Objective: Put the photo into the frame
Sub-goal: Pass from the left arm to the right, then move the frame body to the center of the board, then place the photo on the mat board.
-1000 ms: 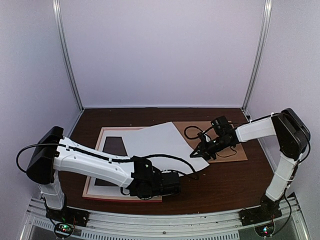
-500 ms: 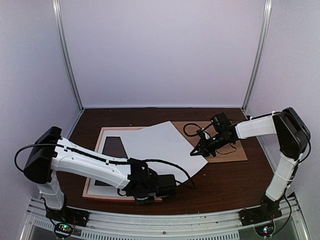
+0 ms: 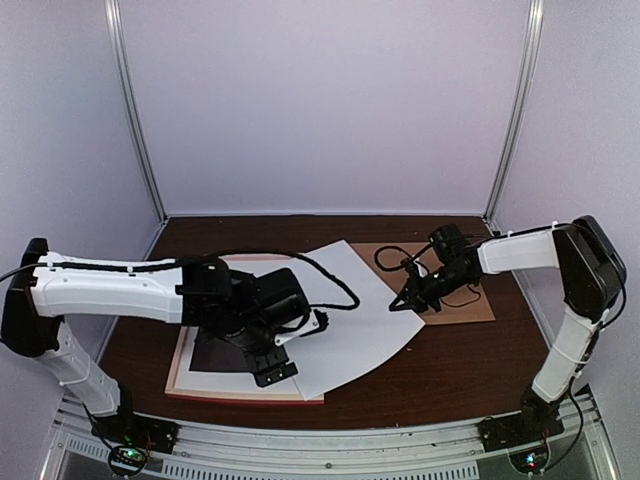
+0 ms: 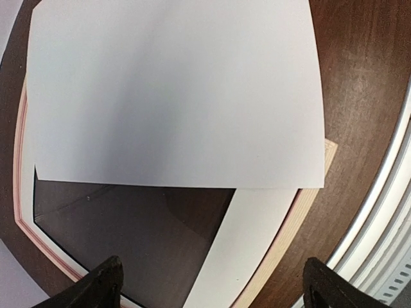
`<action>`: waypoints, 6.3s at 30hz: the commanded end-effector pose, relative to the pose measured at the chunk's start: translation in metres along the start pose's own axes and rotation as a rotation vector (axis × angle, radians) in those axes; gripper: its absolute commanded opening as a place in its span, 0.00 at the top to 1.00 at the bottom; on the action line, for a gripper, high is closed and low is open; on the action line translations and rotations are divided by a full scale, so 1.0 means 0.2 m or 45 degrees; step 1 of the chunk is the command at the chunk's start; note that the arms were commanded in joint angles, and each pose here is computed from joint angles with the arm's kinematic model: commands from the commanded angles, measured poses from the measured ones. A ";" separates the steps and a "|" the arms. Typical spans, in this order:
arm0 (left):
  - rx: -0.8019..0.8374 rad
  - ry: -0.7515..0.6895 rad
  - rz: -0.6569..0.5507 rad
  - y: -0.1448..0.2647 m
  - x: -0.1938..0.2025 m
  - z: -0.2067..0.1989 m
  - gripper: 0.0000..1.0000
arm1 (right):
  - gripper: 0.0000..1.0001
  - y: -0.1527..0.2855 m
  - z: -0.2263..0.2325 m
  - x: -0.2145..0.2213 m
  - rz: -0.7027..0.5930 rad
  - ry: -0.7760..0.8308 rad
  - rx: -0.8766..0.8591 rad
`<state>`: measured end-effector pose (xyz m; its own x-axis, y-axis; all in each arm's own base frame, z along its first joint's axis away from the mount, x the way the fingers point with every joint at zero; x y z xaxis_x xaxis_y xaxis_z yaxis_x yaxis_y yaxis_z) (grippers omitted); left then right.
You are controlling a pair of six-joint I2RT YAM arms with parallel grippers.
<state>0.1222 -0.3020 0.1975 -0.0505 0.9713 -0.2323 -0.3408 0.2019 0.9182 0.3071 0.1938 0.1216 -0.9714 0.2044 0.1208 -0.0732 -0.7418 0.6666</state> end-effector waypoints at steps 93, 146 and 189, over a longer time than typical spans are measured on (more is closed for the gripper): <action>-0.165 1.886 -0.310 -0.14 1.11 0.92 0.02 | 1.00 0.50 1.09 0.29 -0.234 0.455 -0.433; -0.332 1.930 -0.213 -0.12 1.28 0.89 0.02 | 1.00 0.05 0.63 0.37 -0.266 0.212 -0.066; -0.262 1.940 -0.237 -0.17 1.27 0.88 0.02 | 0.69 -0.28 0.44 0.51 -0.173 0.015 -0.138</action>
<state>0.2825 -0.0422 0.1649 -0.8366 -0.1257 -0.5332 -0.5472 0.1470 0.8240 0.2281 0.3066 0.1615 -0.9417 0.3329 0.0486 -0.2454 -0.7785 0.5777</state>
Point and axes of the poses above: each gripper's point midway between its finger pads, its own y axis back along the fingers, its own z axis along the line the jaws close on, x = y × z, the point moved 8 cm from there along y, back along the fingers, and after that the axes turned 15 degrees about -y, right-handed, at the moved point
